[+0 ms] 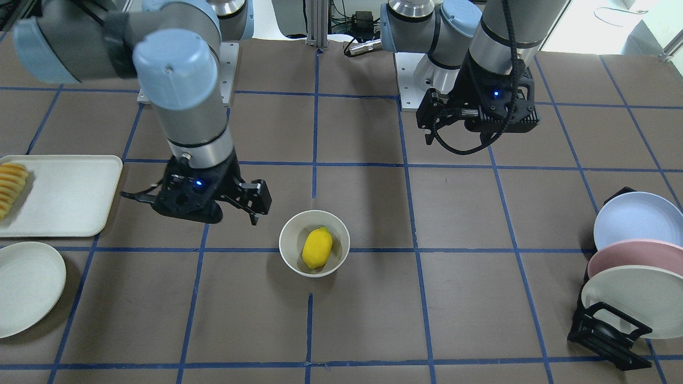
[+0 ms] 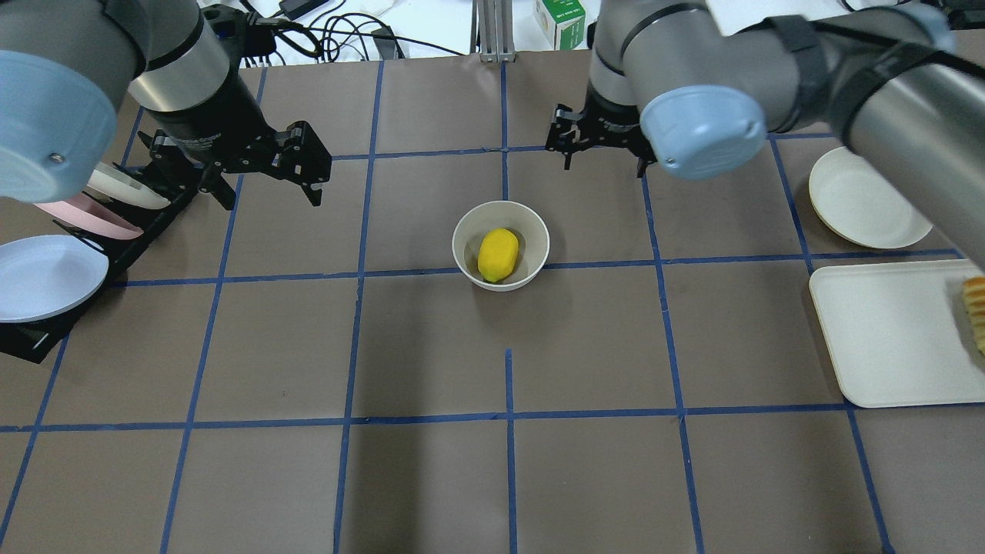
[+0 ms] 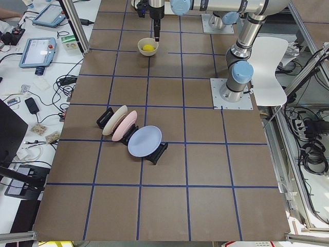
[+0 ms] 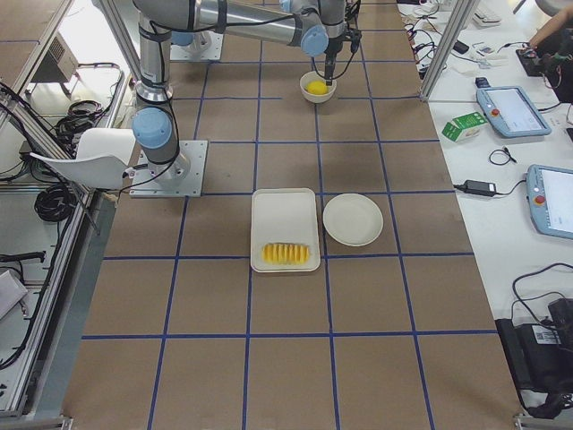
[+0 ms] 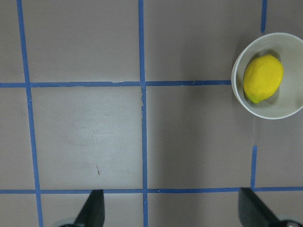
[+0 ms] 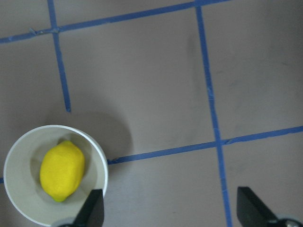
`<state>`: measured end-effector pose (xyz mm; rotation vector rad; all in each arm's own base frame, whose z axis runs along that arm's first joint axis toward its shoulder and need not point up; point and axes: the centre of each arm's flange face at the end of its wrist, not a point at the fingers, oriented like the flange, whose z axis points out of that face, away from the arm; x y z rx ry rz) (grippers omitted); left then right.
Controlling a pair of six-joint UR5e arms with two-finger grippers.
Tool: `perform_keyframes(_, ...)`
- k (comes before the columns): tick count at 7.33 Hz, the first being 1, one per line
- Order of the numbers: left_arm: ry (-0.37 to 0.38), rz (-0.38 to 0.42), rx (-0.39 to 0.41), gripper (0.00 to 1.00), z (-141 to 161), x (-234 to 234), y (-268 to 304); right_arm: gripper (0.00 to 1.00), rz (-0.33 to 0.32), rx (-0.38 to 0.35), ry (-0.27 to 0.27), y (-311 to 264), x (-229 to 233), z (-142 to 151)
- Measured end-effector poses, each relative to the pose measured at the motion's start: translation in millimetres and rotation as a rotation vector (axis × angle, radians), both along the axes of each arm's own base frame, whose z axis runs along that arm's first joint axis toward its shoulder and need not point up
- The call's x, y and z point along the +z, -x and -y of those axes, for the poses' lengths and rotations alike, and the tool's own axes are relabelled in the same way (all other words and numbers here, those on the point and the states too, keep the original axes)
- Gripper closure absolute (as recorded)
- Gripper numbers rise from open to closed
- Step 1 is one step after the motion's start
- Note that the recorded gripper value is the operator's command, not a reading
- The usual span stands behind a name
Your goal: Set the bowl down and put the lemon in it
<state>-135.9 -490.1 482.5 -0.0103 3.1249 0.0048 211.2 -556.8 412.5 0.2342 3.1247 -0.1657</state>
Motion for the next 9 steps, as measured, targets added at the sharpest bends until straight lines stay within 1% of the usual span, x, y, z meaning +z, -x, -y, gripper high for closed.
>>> perform_keyframes(1,0.001,0.006,-0.003,0.0,0.6,0.3,-4.7,0.0,-0.009,0.036,-0.005,27.2,27.6,-14.5)
perform_keyframes(2,0.002,0.008,-0.005,0.0,0.5,0.9,-6.7,0.0,-0.016,0.073,-0.015,43.7,44.9,-31.6)
perform_keyframes(3,0.002,0.009,-0.004,0.0,0.6,1.0,-7.9,0.0,-0.017,0.102,-0.021,49.9,49.5,-46.4)
perform_keyframes(4,0.002,0.009,-0.004,0.0,0.6,1.0,-8.0,0.0,-0.016,0.114,-0.017,51.5,46.9,-57.2)
perform_keyframes(6,0.002,0.01,-0.004,0.0,0.8,1.0,-8.5,0.0,-0.015,0.128,0.002,52.2,44.0,-68.2)
perform_keyframes(9,0.001,0.01,-0.004,0.0,0.8,0.4,-8.2,0.0,-0.017,0.127,0.016,53.2,48.3,-68.8)
